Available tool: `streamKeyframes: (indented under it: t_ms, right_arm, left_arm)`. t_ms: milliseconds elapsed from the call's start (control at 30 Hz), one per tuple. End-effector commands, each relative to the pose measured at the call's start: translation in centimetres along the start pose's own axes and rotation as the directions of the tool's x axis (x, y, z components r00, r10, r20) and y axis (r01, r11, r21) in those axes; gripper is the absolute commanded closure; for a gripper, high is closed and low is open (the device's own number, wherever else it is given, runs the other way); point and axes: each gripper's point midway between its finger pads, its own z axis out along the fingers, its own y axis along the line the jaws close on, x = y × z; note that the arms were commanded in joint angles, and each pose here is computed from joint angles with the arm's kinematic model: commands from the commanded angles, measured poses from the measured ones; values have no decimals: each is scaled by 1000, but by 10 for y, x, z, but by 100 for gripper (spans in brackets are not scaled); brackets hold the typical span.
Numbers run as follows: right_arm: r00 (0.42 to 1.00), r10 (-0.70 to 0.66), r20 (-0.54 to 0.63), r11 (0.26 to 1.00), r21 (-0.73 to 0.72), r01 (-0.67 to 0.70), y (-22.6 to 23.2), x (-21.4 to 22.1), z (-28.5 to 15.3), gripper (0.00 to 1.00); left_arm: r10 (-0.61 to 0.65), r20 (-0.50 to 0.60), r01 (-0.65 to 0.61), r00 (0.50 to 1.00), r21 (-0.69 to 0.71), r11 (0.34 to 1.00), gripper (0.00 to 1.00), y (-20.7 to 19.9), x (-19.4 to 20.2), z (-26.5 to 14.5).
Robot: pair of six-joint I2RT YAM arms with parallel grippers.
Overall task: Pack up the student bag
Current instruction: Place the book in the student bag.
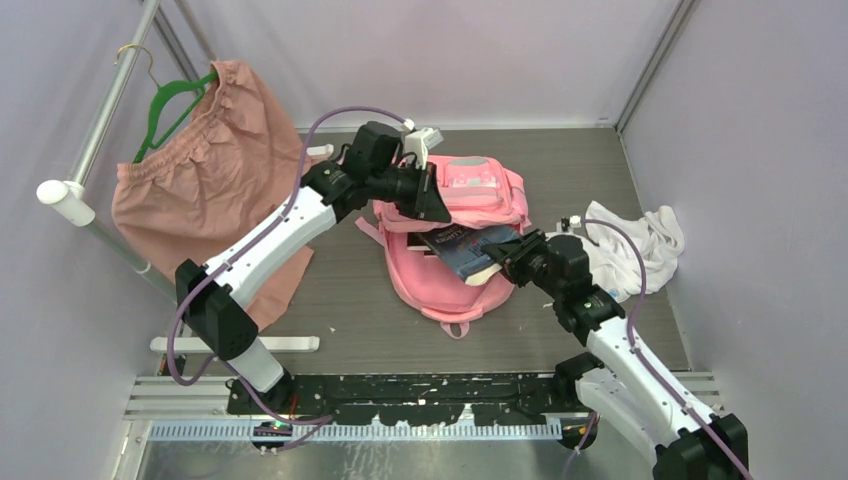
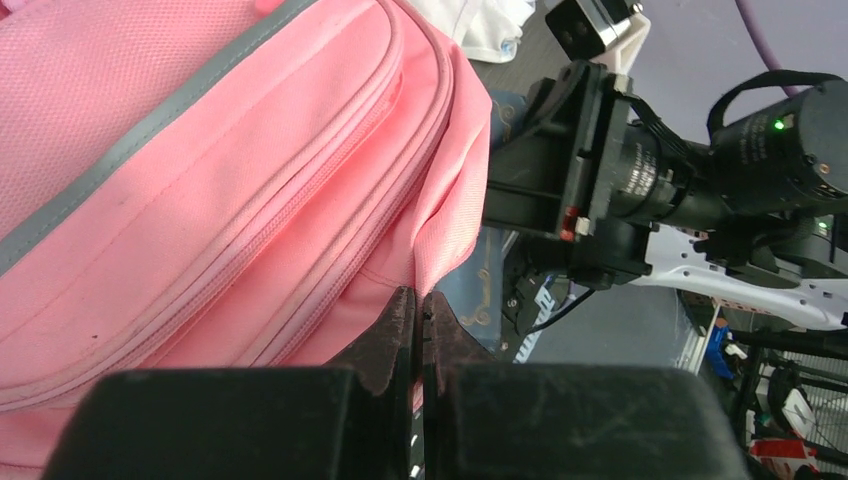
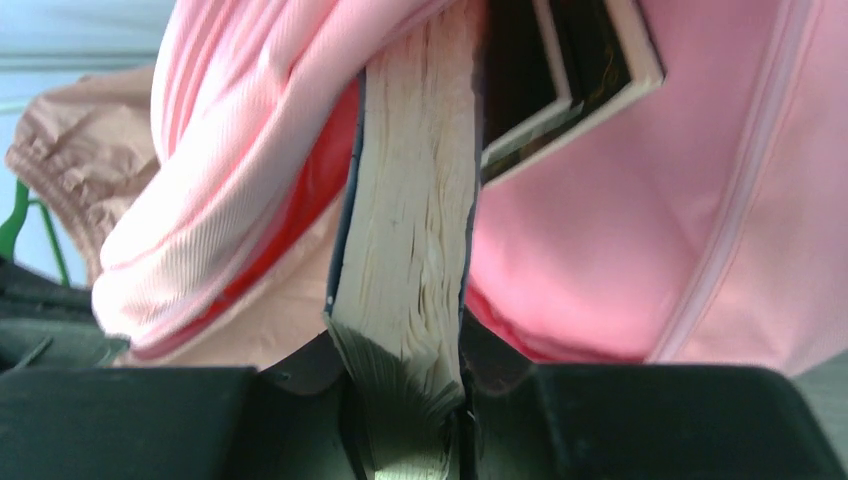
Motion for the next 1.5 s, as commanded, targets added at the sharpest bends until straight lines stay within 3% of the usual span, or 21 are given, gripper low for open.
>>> streamKeyframes:
  t_ms: [0,100,367,600,1067,1100,1167,1200,1267,1467]
  right_arm:
    - [954,-13,301,973,-217,82,70,-62,-1,99]
    - [931,-18,364,961,-252,117,65,-72,9,99]
    - [915,14,403,981,-181,64,25,-76,33,99]
    - [864,46,501,999,-22,-40,-11,-85,40,99]
    - [854,28,520,999,-45,-6,22,-66,96,99]
    - [859,19,512,1000,-28,-5,21,-64,101,91]
    - [869,-2,495,1000,5,0,17,-60,108,48]
    - [875,-4,484,1000,6,2,17,-57,109,37]
    - [882,-6,471,1000,6,4,12,-54,104,28]
    - [905,-59,421,998,51,41,-2,-43,67,17]
  left_arm:
    - [54,117,-75,992,190,979,100,-57,-26,-31]
    - [43,104,-63,994,194,979,100,-56,-21,-28]
    - [35,80,-50,996,193,980,100,-53,-15,-26]
    - [16,88,-34,996,214,976,100,-56,-17,-24]
    - [17,103,-39,995,219,975,100,-60,-19,-29]
    - [16,103,-38,995,220,975,100,-60,-19,-30]
    - [11,100,-33,995,221,975,100,-60,-19,-28]
    - [8,98,-30,995,222,975,100,-60,-19,-28]
    - [8,99,-30,995,222,975,100,-59,-18,-27]
    - [8,100,-30,995,218,976,100,-57,-16,-26]
